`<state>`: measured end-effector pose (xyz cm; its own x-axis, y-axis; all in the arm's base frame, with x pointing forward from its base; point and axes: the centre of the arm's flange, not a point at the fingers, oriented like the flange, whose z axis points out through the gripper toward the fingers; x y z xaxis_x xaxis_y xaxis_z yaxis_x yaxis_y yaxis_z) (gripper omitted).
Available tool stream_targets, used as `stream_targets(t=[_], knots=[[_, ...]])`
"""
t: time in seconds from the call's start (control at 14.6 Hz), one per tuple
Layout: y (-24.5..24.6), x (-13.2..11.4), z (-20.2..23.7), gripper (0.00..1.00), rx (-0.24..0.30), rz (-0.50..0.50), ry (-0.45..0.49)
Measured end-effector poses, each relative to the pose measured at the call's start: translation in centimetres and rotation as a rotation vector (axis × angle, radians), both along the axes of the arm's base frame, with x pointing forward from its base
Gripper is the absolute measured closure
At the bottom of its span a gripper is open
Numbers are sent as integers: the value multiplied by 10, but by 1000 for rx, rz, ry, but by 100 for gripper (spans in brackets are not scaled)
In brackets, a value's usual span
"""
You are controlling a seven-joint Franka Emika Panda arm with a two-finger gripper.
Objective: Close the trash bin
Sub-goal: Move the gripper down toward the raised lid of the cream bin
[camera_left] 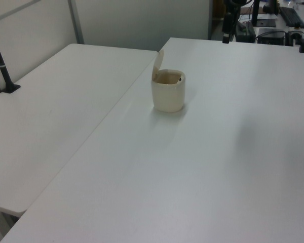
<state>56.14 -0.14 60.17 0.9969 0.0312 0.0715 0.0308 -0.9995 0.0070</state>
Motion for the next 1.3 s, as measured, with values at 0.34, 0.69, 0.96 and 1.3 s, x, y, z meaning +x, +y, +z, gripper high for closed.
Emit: stream_targets(t=[0.34, 0.69, 0.96, 1.3], knots=[[2, 0, -1, 0, 0, 4, 3], [2, 0, -2, 0, 0, 4, 4], [3, 8, -11, 0, -1, 6, -8], [5, 47, -17, 5, 7, -76, -166]])
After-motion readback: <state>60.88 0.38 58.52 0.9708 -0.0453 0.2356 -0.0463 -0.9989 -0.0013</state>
